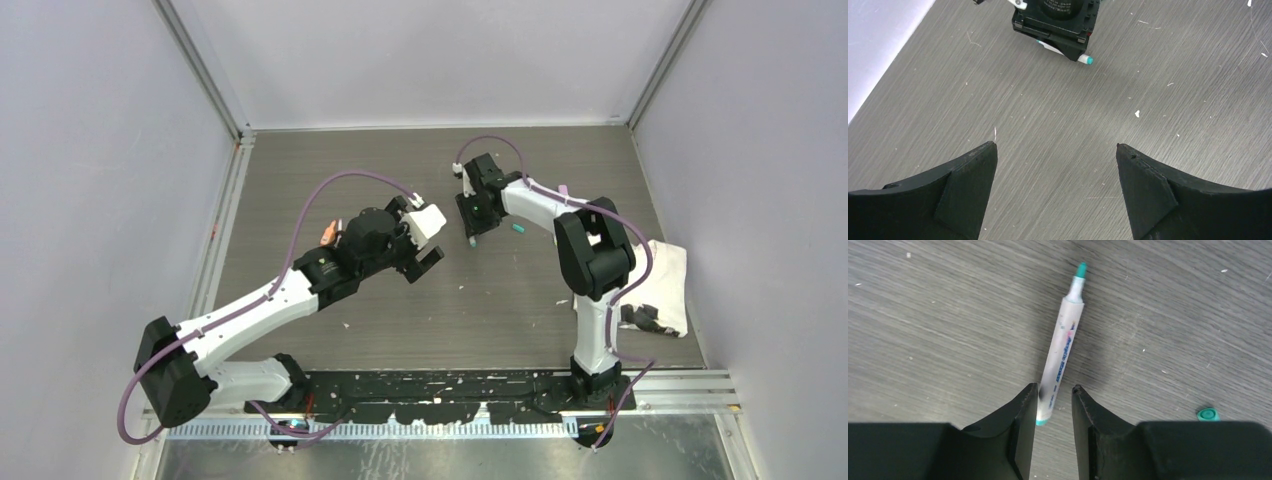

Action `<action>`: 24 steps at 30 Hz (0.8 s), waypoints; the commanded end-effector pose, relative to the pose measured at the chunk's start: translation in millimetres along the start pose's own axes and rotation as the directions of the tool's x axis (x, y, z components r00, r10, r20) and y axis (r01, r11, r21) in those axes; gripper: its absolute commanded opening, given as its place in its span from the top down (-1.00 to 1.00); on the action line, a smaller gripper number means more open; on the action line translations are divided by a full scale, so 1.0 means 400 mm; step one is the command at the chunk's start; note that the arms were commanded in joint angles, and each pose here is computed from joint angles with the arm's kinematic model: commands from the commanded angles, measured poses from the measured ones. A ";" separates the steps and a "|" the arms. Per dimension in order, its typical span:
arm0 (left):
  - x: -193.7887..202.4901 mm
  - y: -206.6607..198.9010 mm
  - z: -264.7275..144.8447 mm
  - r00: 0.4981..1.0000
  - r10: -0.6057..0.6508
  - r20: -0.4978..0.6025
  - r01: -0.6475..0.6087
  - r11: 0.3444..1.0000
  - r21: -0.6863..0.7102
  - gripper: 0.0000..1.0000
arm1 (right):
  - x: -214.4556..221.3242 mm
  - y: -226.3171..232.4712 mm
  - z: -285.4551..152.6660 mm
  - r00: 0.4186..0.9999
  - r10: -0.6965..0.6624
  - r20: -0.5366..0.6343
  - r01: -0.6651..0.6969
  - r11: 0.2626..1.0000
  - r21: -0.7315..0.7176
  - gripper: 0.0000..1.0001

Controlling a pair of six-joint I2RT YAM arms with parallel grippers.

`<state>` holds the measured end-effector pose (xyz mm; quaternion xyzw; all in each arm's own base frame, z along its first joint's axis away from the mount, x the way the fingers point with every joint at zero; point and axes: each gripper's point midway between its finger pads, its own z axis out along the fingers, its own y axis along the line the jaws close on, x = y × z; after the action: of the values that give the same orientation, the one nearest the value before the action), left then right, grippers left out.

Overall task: Insert the pens into the pen caps
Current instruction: Pick up the pen from the center of the board.

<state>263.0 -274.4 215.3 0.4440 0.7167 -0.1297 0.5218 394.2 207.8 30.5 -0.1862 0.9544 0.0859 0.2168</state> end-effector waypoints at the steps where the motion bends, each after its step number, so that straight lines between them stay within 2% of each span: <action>1: -0.022 0.006 -0.004 1.000 0.005 0.031 -0.005 1.000 -0.014 -0.79 | -0.022 -0.009 0.001 1.000 -0.012 0.004 0.012 0.999 0.034 0.28; 13: -0.029 0.009 -0.012 0.999 0.004 0.040 -0.003 1.000 -0.016 -0.79 | 0.026 -0.052 0.030 0.992 -0.085 -0.093 0.094 0.991 0.098 0.60; 16: -0.028 0.008 -0.012 0.999 0.002 0.040 -0.002 1.000 -0.016 -0.79 | 0.032 -0.061 0.031 0.988 -0.107 -0.107 0.119 0.987 0.109 0.75; 21: -0.033 0.012 -0.015 0.999 0.002 0.047 -0.001 1.000 -0.023 -0.79 | 0.003 -0.055 -0.008 0.994 -0.098 -0.057 0.103 0.991 0.085 0.97; 24: -0.035 0.016 -0.016 0.999 -0.004 0.052 0.005 0.999 -0.032 -0.79 | -0.022 -0.044 -0.046 0.999 -0.054 -0.003 0.054 0.998 0.015 0.97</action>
<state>263.2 -274.1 215.5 0.4442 0.7165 -0.1287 0.5223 398.4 195.6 21.1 -0.2223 0.9537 0.0432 0.1979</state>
